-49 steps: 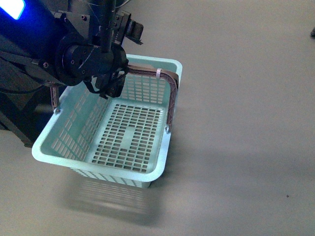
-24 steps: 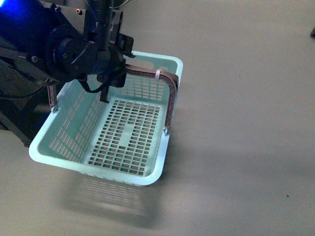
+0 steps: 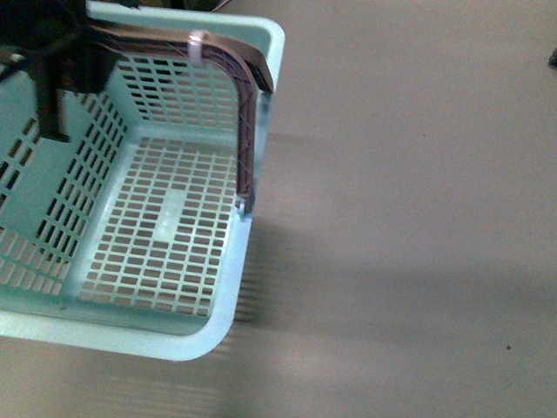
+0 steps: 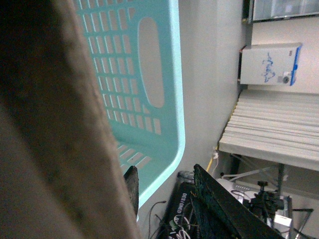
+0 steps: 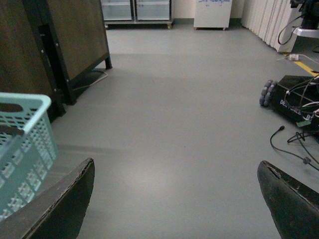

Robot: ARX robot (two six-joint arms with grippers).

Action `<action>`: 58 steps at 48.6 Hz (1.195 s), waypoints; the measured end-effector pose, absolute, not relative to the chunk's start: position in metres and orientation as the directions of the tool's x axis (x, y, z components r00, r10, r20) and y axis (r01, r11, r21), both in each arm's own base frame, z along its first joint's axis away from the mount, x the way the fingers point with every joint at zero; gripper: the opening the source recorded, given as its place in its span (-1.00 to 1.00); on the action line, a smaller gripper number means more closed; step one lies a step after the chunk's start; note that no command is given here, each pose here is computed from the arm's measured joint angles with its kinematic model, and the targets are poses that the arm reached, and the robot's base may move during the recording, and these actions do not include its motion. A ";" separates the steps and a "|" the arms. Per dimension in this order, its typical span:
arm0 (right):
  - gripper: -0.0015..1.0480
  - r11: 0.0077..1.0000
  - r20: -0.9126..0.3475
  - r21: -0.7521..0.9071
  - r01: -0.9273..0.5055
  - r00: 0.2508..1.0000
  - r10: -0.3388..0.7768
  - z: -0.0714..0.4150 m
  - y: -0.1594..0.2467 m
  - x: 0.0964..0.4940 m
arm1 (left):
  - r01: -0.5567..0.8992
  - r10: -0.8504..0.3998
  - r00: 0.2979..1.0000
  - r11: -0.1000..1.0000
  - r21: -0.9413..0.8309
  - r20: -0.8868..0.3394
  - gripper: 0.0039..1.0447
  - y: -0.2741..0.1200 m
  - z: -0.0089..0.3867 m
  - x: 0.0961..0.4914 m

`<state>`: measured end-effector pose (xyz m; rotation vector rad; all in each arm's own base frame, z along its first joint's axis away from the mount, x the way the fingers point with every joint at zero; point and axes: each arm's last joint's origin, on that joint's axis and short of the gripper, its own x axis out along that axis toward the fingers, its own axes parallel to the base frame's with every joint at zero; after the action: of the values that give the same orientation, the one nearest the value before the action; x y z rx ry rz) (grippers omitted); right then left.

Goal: Pick lemon and mango into basket

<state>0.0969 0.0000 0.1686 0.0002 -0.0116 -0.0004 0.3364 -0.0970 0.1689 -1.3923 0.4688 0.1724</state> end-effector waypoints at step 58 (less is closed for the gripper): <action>0.83 1.000 0.012 0.000 0.000 1.000 0.000 0.169 0.000 0.097 | -0.251 -0.194 0.946 0.067 -0.966 -0.260 -0.40 -0.072 0.273 0.217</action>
<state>0.0969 0.0000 0.1686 0.0002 -0.0116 -0.0004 0.2169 -0.0723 0.2727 -1.5139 0.3613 0.0447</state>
